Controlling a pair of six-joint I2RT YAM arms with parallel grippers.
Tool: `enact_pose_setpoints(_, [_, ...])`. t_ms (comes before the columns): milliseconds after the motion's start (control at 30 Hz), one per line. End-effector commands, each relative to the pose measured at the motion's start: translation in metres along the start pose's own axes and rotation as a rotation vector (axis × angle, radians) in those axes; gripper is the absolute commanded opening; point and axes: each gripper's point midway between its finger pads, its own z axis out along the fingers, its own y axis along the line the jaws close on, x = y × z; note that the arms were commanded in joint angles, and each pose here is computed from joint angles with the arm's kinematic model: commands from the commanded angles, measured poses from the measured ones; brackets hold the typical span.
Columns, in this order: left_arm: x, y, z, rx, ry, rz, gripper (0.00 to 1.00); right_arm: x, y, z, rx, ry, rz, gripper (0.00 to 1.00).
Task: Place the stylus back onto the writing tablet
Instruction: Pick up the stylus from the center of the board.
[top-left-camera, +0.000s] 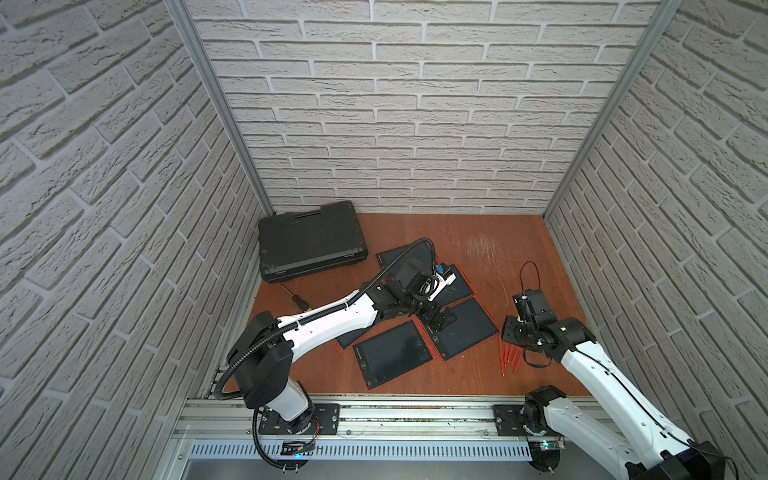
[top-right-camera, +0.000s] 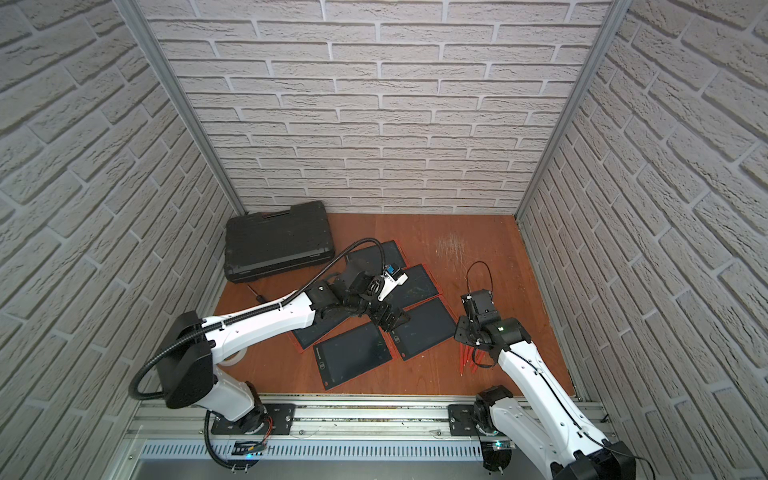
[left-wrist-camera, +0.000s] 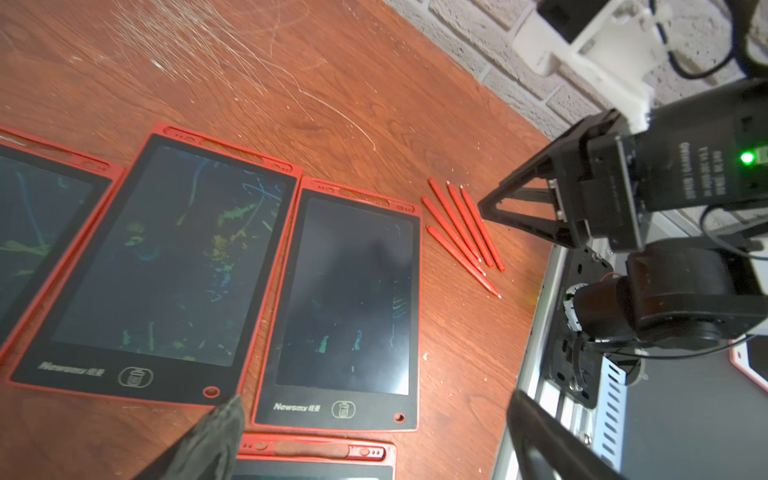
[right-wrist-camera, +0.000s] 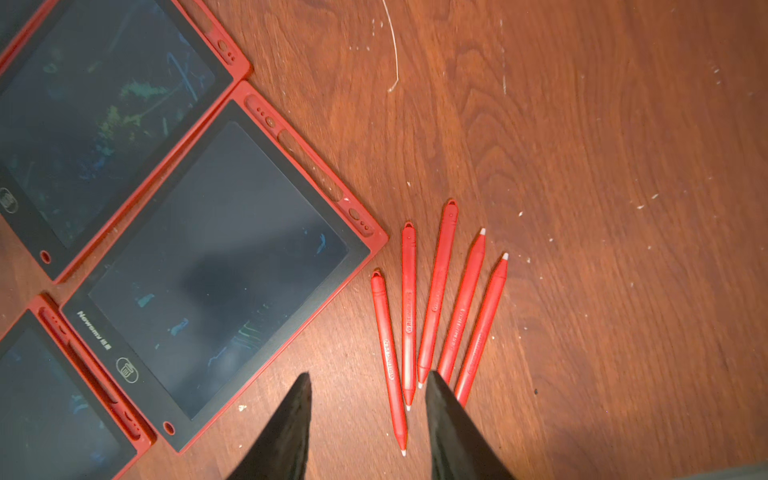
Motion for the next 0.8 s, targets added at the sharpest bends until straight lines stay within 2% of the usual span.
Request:
enact_pose_setpoints(0, [-0.006, -0.014, 0.001, 0.030, 0.013, -0.025, 0.98, 0.001, 0.007, 0.009, -0.022, 0.011, 0.016, 0.42])
enact_pose_setpoints(200, [-0.006, -0.017, 0.004, 0.036, 0.011, -0.066, 0.98, 0.008, 0.009, 0.023, 0.000, 0.059, 0.004, 0.41])
enact_pose_setpoints(767, [-0.002, -0.017, 0.006, 0.017, 0.060, -0.053, 0.98, 0.023, 0.006, 0.057, 0.044, 0.128, -0.003, 0.32])
